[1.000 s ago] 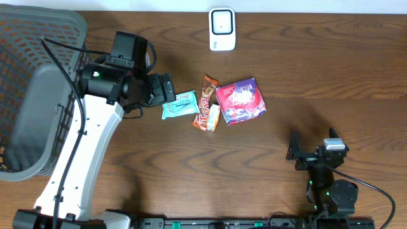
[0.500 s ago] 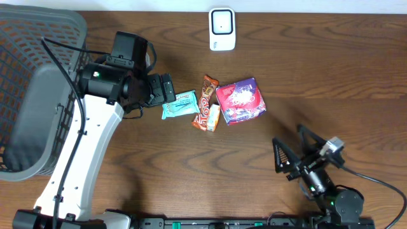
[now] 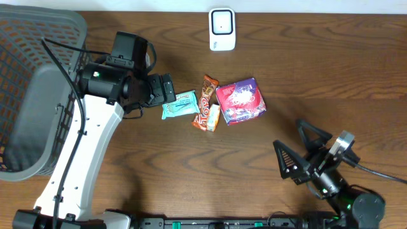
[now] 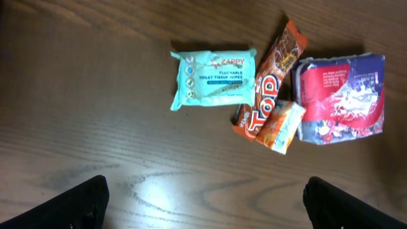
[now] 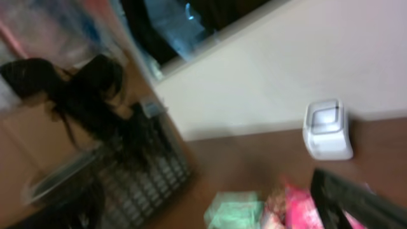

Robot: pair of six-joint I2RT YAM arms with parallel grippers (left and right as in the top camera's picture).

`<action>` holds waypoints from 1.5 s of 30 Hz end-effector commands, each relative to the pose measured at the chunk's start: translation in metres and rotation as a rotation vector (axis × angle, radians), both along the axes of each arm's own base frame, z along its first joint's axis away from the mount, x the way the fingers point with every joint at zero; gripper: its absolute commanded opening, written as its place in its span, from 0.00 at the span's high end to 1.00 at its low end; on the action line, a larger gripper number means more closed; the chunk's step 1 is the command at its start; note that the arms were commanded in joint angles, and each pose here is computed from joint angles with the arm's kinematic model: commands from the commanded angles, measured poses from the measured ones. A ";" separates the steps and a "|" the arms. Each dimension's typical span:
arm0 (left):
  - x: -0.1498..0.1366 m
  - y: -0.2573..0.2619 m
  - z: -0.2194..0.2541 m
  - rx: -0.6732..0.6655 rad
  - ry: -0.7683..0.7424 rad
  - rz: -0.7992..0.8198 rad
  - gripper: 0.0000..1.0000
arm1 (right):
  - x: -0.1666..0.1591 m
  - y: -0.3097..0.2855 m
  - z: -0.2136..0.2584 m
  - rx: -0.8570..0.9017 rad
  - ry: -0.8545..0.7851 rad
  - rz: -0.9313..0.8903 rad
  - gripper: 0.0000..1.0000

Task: Scan the item barcode
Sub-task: 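Reach the right gripper to the purple-red bag and grasp it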

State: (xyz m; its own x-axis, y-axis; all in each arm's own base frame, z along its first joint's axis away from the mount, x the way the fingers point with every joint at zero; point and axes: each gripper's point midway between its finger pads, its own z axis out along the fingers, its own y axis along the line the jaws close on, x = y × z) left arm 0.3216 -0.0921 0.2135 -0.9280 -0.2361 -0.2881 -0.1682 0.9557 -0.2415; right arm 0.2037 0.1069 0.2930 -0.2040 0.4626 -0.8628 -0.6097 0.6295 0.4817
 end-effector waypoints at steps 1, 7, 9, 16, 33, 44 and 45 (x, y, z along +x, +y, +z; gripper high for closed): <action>0.000 0.002 -0.001 0.011 0.004 0.002 0.02 | 0.016 0.002 0.024 -0.163 0.000 -0.006 0.01; 0.000 0.002 -0.001 0.011 0.004 0.002 0.02 | 0.060 0.002 0.011 -0.363 0.373 0.066 0.01; 0.000 0.002 -0.001 0.011 0.004 0.003 0.02 | 0.067 0.003 0.004 -0.409 0.472 0.106 0.01; 0.000 0.002 -0.001 0.011 0.004 0.002 0.02 | 0.103 0.021 -0.036 -0.296 0.807 0.294 0.01; 0.000 0.002 -0.001 0.011 0.004 0.002 0.02 | 0.171 0.011 -0.191 -0.348 1.134 0.261 0.01; 0.000 0.002 -0.001 0.011 0.004 0.002 0.02 | 0.200 0.031 -0.207 -0.382 1.025 0.270 0.01; 0.000 0.002 -0.001 0.011 0.004 0.002 0.02 | 0.203 0.027 -0.209 -0.401 1.020 0.243 0.01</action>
